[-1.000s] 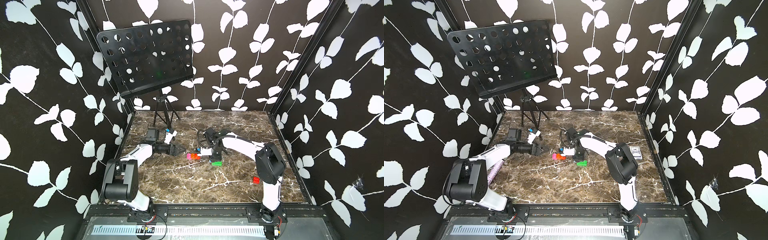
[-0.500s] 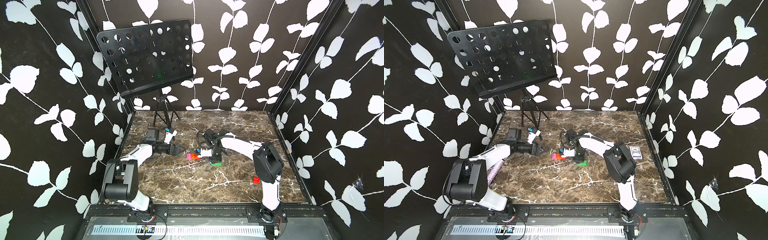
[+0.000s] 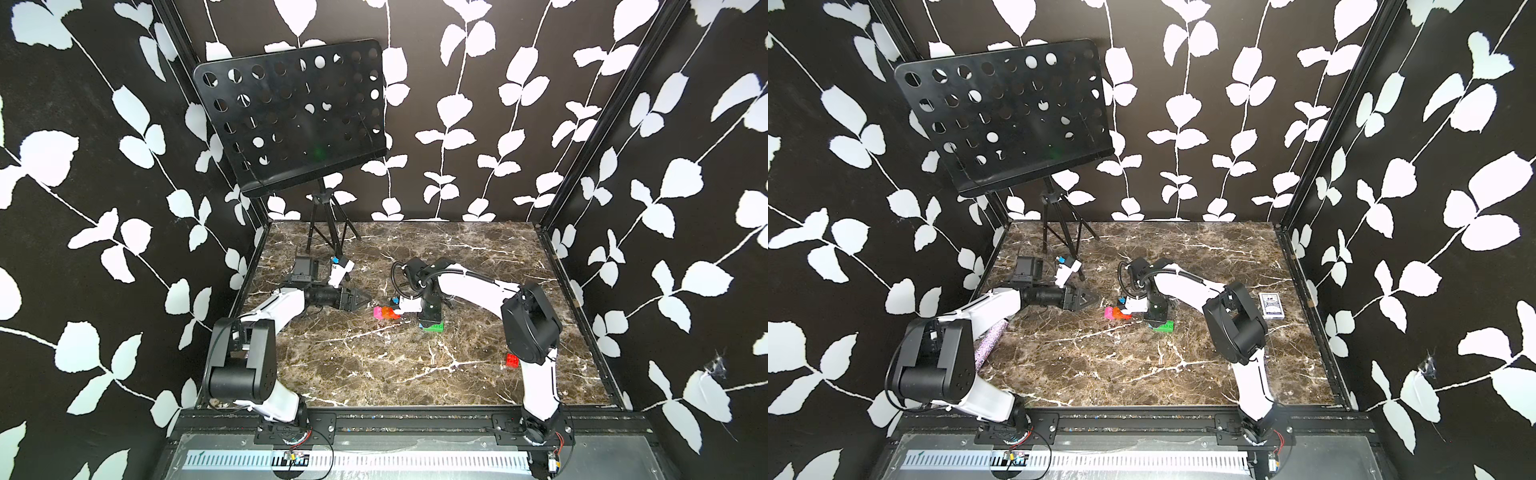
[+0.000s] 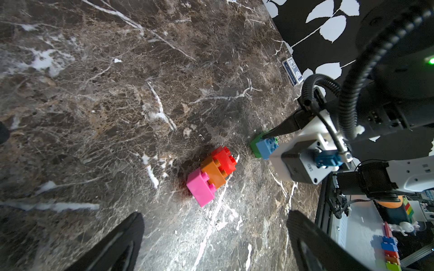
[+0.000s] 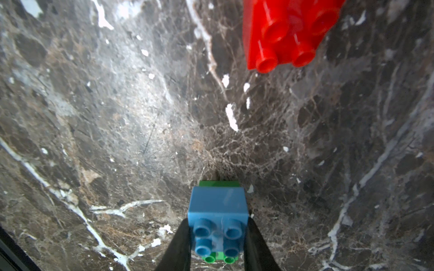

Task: Assemble the letter y with lego
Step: Assemble the lego brick with the lego brick.

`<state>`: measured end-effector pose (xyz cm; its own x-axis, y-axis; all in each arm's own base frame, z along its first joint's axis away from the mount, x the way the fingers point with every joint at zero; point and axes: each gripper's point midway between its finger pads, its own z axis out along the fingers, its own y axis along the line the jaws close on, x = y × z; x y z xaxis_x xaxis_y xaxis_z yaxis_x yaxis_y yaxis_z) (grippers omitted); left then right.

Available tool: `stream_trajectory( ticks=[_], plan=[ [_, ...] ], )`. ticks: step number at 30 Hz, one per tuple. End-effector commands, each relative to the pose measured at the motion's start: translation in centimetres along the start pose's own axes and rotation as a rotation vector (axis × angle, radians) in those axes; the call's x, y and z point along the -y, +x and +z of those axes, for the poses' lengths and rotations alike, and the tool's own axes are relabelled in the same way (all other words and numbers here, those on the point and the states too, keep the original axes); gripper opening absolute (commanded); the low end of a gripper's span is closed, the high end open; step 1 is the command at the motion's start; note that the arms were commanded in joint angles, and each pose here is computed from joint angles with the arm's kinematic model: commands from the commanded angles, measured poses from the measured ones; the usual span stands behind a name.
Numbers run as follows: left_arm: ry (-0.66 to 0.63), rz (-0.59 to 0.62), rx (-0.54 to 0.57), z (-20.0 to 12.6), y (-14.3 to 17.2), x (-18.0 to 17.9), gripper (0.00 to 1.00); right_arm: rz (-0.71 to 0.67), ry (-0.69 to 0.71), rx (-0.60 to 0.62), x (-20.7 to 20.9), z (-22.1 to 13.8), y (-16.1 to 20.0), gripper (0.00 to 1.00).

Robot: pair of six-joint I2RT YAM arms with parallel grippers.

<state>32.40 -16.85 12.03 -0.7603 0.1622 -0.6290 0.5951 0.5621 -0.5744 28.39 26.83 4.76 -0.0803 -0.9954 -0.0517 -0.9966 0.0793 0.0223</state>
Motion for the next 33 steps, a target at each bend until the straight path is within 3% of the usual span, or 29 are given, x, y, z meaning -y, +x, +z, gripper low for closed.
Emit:
stream_trajectory(
  ticks=[1, 8, 14, 21, 26, 33],
  plan=[
    [-0.004, 0.039, 0.013, -0.5, -0.1, 0.7, 0.97, 0.021, -0.123, -0.163, -2.4, 4.5, 2.9, 0.12],
    [-0.005, 0.036, 0.01, -0.4, -0.1, 0.6, 0.97, -0.039, -0.117, -0.131, -3.3, 4.8, 3.0, 0.11],
    [-0.01, 0.036, 0.01, -0.5, -0.1, 0.5, 0.97, 0.041, -0.141, -0.083, -3.2, 4.9, 1.4, 0.11],
    [-0.014, 0.036, 0.008, -0.5, -0.1, 0.5, 0.97, 0.11, -0.136, -0.091, -3.7, 5.1, 2.2, 0.11],
    [-0.014, 0.033, 0.008, -0.5, 0.0, 0.4, 0.97, 0.007, -0.121, -0.156, -4.1, 5.6, 4.2, 0.12],
    [-0.021, 0.042, 0.01, -0.6, -0.1, 0.4, 0.97, -0.021, -0.143, -0.088, -3.9, 5.4, 2.7, 0.13]
  ],
)
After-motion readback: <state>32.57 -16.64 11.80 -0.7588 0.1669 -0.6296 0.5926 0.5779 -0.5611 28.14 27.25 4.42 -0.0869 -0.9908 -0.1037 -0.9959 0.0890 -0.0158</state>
